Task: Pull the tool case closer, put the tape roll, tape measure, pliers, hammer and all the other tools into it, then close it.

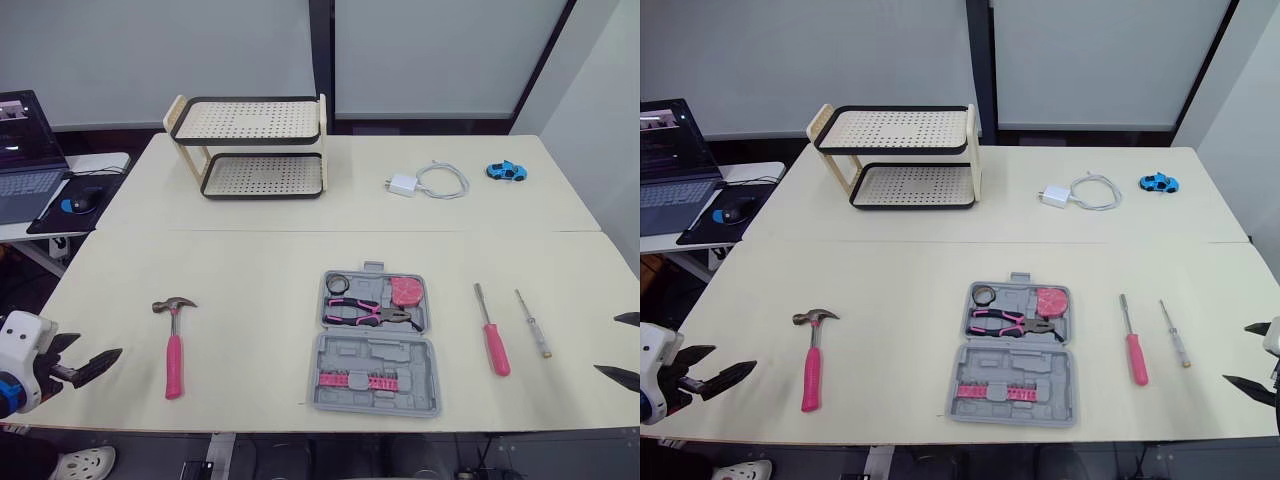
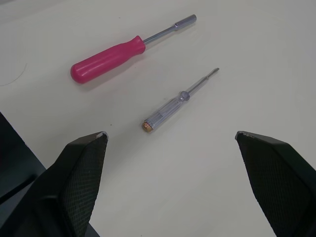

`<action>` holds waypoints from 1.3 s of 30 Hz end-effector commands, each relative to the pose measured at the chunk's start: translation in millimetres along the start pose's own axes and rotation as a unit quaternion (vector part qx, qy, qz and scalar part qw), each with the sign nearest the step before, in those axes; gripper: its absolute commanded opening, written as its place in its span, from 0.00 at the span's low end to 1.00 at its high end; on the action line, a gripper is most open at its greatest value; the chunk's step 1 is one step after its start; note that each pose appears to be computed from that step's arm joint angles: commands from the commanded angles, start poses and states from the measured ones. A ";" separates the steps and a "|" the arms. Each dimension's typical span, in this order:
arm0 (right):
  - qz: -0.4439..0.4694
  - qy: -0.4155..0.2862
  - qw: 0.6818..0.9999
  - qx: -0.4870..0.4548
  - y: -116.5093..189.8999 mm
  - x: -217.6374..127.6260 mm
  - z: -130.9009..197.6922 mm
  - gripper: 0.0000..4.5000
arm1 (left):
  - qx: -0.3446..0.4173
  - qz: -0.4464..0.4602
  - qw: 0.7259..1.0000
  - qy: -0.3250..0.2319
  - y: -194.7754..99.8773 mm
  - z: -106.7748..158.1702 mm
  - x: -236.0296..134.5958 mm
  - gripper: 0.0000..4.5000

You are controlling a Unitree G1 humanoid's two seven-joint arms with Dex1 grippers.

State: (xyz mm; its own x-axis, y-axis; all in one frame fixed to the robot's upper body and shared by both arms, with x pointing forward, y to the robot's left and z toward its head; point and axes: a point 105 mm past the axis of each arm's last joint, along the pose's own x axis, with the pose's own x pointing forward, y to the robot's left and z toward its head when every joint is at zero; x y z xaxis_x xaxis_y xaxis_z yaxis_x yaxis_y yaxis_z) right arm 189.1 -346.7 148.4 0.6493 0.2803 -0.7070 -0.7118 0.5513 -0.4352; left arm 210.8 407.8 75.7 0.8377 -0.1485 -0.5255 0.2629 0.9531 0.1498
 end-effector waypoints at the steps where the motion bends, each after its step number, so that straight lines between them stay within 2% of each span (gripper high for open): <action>1: 0.000 0.002 1.000 -0.015 -2.4 -3.1 4.6 0.99 | 0.003 -0.001 1.000 -0.016 -1.1 7.6 -2.6 1.00; 10: 0.000 0.001 1.000 -0.019 -3.0 -2.8 5.9 0.99 | 0.000 0.000 1.000 -0.018 -0.9 9.5 -3.7 1.00; 39: -0.006 0.001 1.000 -0.023 -4.8 -4.3 3.6 0.99 | 0.006 -0.011 1.000 -0.015 -30.4 36.2 -2.2 1.00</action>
State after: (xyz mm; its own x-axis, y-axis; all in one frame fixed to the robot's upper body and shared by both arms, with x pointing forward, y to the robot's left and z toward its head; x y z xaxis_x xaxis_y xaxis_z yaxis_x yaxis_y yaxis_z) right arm 187.6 -347.0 145.5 0.6410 0.2835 -0.7132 -0.7209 0.5413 -0.4327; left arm 217.6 368.1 89.3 0.8206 -0.1926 -0.5381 0.3040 0.9444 0.1255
